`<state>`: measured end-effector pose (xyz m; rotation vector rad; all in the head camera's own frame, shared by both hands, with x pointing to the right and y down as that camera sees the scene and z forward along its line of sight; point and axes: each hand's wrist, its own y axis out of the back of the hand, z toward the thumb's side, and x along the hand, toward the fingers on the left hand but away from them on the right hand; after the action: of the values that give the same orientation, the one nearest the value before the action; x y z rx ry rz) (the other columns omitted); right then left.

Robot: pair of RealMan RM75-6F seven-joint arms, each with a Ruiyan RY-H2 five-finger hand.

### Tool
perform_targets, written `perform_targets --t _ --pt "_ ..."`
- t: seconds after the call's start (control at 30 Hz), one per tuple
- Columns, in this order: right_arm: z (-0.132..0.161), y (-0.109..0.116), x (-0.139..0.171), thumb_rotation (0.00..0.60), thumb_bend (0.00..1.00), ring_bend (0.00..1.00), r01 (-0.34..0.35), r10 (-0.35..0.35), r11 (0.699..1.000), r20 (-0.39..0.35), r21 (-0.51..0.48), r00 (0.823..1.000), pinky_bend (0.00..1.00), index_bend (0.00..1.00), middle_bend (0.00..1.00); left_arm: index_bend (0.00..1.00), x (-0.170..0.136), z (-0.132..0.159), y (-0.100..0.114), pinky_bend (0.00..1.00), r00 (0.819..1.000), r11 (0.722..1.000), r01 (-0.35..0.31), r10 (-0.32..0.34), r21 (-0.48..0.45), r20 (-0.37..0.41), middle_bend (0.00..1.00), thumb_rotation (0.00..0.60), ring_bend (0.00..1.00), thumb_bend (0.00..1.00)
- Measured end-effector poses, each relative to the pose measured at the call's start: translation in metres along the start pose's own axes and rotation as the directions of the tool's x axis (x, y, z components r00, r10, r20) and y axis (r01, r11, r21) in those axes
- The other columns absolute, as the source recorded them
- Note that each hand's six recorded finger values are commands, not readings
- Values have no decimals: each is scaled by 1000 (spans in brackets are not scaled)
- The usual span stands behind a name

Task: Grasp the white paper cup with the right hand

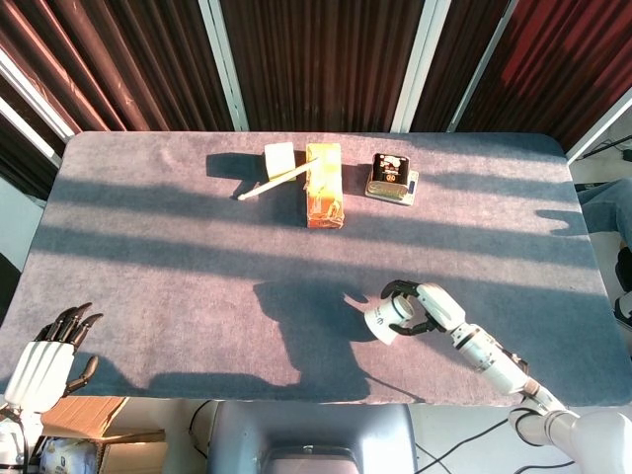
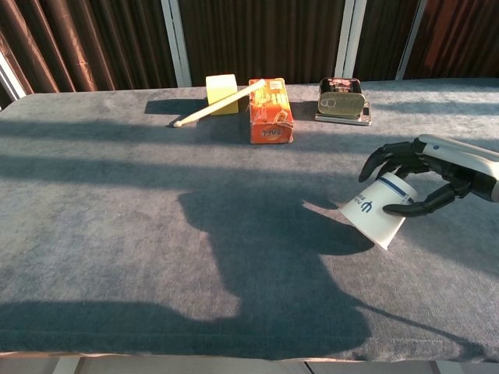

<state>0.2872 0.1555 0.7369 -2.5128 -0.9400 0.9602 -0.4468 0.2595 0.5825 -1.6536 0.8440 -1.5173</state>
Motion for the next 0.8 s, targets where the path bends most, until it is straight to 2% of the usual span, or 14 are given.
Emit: perform_targets --t 0.03,0.1,0.17,0.23,0.4,0.57,0.7,0.8 --pt "0 1 0 600 390 287 0 0 1000 0 8 1000 413 431 348 197 0 0 0 286 1000 1000 0 0 0 0 66 600 98 405" --pt "0 3 1 600 390 204 0 0 1000 1 25 1000 322 392 285 197 0 0 0 286 1000 1000 0 0 0 0 66 600 98 405" --pt "0 4 2 600 389 59 0 0 999 1 38 1000 161 301 163 197 0 0 0 286 1000 1000 0 0 0 0 66 600 98 405" --pt "1 8 5 600 377 8 -2 2 998 1 65 1000 102 240 110 197 0 0 0 286 1000 1000 0 0 1 0 66 600 98 405" --pt "10 17 13 600 316 0 -17 17 986 0 167 1000 89 168 94 197 0 2 -2 285 1000 1000 5 -5 7 4 66 600 99 406" --pt "29 20 19 600 265 0 -52 50 961 13 270 999 87 167 94 197 0 3 -3 285 1000 1000 9 -9 10 5 66 600 99 404" --pt "34 23 17 600 235 7 -90 74 916 55 391 996 117 201 94 197 0 3 -3 285 1000 1000 11 -11 12 5 66 600 100 405" --pt "35 22 12 600 225 49 -133 100 870 94 474 991 165 244 123 198 0 2 -3 285 1000 1000 11 -11 10 2 66 600 100 405"
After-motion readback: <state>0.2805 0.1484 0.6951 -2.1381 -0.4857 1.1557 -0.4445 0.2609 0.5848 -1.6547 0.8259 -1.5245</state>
